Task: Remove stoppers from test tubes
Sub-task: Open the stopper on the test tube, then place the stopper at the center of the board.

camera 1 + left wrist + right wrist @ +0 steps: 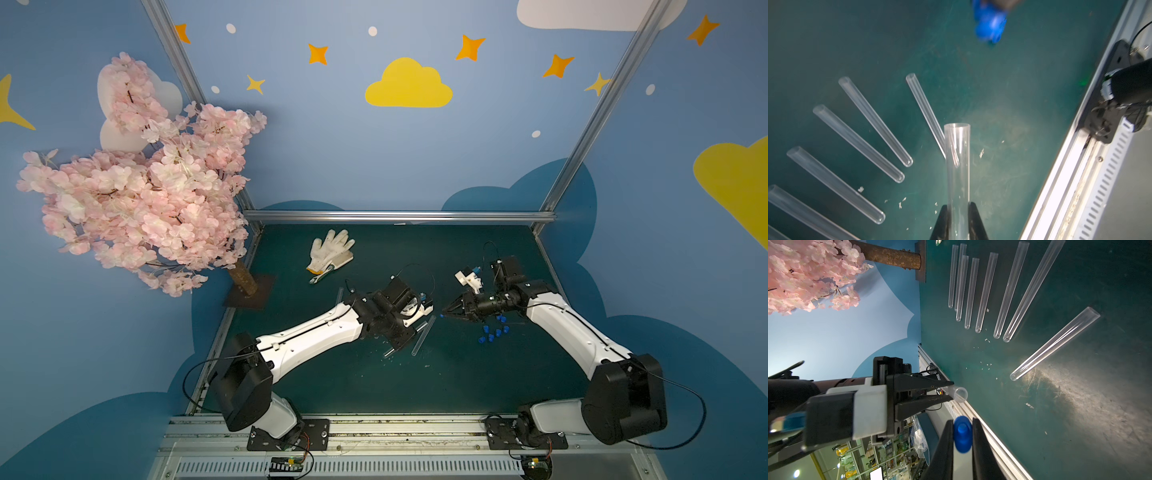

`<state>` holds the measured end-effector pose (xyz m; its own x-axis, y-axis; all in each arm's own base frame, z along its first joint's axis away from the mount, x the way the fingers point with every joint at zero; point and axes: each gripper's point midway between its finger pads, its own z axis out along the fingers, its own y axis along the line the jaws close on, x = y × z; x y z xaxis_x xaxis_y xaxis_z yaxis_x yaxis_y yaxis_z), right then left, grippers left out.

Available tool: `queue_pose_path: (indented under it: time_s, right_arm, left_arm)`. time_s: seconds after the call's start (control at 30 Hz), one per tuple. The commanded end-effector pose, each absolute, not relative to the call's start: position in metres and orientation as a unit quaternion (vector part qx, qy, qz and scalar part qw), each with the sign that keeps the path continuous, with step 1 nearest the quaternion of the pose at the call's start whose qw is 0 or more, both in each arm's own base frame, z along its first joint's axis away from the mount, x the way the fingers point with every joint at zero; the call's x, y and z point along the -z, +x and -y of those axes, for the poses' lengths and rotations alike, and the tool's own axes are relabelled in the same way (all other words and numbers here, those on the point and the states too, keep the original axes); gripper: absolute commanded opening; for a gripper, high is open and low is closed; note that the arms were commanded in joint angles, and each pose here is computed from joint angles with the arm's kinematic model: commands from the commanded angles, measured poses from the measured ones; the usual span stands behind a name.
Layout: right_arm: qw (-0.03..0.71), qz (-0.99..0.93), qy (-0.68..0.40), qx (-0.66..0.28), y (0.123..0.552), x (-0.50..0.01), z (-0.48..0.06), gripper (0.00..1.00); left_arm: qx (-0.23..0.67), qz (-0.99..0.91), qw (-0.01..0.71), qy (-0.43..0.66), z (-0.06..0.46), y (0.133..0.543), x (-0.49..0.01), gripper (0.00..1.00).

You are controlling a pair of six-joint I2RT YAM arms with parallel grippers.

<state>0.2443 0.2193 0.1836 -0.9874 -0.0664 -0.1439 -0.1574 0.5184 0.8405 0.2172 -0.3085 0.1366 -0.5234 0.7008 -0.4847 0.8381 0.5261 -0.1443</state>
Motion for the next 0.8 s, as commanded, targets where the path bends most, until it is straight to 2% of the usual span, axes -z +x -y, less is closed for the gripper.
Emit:
queue_pose_path:
  time_s: [0.0,0.43,0.77]
  right_arm:
    - [0.073,-0.867,-0.075,-0.487,0.247,-0.197,-0.218,0.07]
    - [-0.014,-0.95,-0.035,-0.311,0.248,-0.128,-0.152,0.07]
    - [-0.081,-0.967,-0.039,-0.24,0.256,-0.075,-0.124,0.07]
  left_arm:
    - [0.169,-0.858,0.167,0.455,0.299,0.213,-0.128,0.06]
    - [0.18,-0.876,0.174,0.412,0.285,0.213,-0.131,0.06]
    - [0.184,-0.882,0.165,0.402,0.28,0.207,-0.122,0.07]
